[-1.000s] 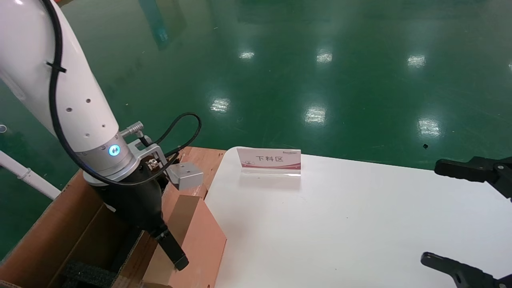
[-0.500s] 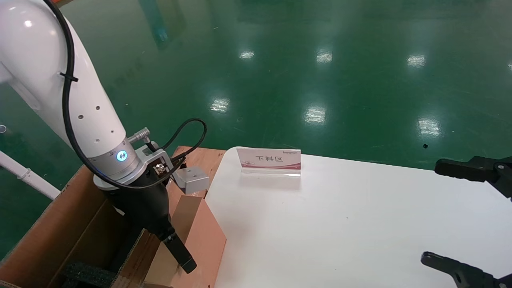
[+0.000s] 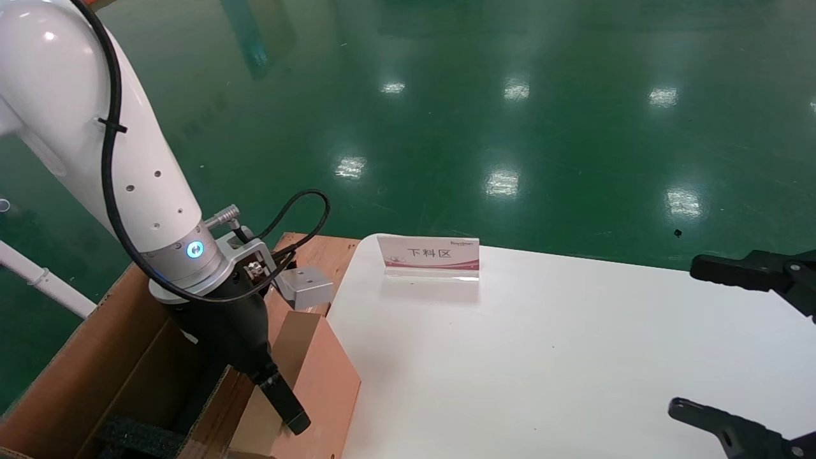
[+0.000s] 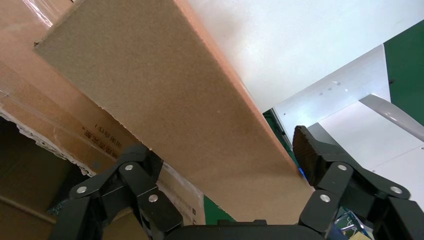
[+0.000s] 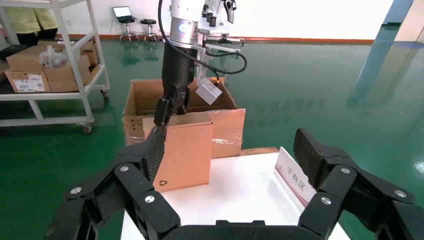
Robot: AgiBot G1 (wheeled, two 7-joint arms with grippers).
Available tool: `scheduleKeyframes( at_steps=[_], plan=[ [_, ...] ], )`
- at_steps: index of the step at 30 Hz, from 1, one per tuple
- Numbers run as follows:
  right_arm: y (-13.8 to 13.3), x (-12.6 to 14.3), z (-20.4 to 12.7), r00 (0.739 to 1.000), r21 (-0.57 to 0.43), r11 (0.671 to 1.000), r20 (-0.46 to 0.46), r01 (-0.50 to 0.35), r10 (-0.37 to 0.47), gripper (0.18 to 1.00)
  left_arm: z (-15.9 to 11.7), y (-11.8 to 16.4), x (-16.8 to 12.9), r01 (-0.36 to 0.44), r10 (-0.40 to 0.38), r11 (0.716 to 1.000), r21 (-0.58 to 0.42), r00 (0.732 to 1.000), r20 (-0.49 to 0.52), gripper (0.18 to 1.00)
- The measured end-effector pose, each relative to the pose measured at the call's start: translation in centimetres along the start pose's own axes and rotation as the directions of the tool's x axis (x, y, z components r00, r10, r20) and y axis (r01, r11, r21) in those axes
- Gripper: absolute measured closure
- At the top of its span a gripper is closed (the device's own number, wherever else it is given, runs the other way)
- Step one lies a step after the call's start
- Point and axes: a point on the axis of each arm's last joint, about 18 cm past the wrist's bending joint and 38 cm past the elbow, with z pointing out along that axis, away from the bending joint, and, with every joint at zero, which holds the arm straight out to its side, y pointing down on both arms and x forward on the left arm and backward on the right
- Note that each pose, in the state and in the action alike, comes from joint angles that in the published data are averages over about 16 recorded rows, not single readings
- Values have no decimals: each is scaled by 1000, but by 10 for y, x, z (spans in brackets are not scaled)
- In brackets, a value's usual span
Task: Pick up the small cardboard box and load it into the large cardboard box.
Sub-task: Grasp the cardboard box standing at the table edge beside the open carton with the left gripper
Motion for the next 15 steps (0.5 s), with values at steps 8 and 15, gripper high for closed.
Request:
scheduleKeyframes(
  at_steps=[8,15],
  plan=[
    [0,0,0,1000,0,1000,0,0,0,267,0,0,0,0,0,1000,-1,1000,3,331],
    [0,0,0,1000,0,1000,0,0,0,378,0,0,0,0,0,1000,-1,1000,4,474]
  ],
)
